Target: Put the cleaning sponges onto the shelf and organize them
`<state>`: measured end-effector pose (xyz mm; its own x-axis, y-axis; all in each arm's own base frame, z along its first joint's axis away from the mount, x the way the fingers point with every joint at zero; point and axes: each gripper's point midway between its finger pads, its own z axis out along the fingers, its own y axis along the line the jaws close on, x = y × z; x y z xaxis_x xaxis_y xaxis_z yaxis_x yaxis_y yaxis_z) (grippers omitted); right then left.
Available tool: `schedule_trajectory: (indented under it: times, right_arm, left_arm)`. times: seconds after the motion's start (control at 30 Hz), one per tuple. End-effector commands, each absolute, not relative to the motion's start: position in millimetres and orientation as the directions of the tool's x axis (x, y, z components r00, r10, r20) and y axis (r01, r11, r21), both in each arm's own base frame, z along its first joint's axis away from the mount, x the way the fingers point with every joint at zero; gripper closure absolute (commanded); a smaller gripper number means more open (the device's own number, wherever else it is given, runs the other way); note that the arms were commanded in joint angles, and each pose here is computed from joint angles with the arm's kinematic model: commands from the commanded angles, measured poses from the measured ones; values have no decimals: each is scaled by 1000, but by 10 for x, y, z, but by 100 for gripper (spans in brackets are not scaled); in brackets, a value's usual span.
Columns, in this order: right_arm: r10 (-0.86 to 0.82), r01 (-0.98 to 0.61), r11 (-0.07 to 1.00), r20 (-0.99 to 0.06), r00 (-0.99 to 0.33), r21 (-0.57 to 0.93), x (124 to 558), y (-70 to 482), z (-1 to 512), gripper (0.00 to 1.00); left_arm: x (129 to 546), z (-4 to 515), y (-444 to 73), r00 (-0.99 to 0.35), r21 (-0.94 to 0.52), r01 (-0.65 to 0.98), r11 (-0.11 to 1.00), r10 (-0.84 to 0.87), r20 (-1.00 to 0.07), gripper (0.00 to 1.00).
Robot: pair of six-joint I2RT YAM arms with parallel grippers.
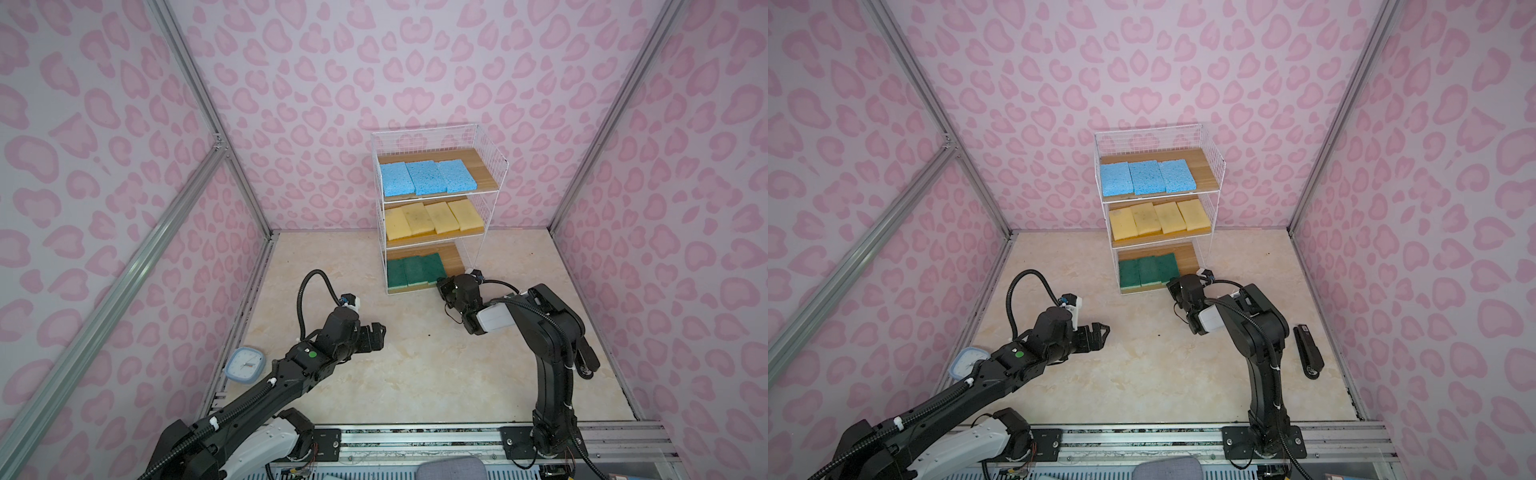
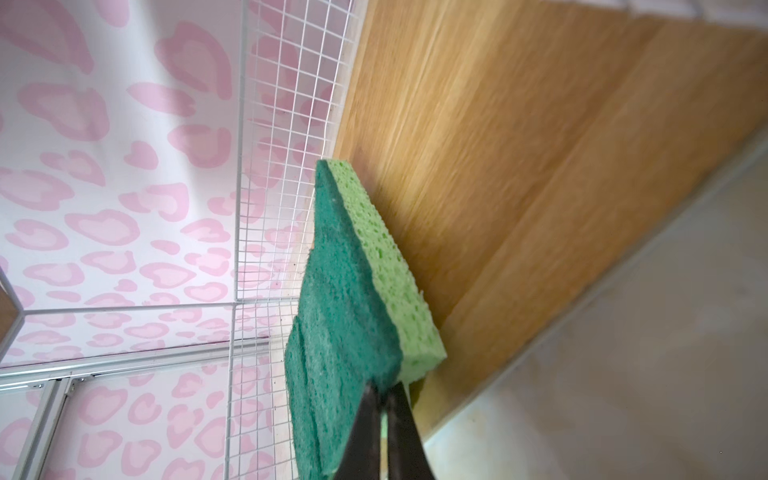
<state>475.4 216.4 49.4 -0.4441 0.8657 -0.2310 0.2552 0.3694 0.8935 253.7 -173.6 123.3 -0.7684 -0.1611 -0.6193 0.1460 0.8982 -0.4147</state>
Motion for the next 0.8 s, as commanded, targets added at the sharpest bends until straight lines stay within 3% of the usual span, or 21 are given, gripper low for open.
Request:
schedule_trajectory:
  times: [0.0,0.1,0.23,0.33,0.5,0.77]
  right_arm:
    - [853,231,372,-232,-467,899,4763,2226,514,93]
    - [850,220,371,-234,-472,902,4762,2234,556,86]
    - [841,210,386,-249,-480,899,4727,2232,622,62]
    - [831,205,403,-263,-491,892,4687,2218,657,51]
    - [813,190,426,-282,-510,885,4583,2182,743,44]
    - [750,132,498,-349,-561,857,4270,2060,1023,42]
  left_arm:
    - [2543,1247,-1736,-763,-416,153,896,-160,-626,5]
    - [2534,1232,-1736,-766,-418,151,896,-161,-623,5]
    - [2527,1240,-1740,-764,-424,154,892,-165,-624,4]
    - [2528,1254,-1747,-764,-425,159,891,-162,-624,2]
    - [2521,1291,-1763,-761,-427,175,887,-154,-631,4]
    - [2568,1336,-1905,-761,-441,212,872,-137,-635,1]
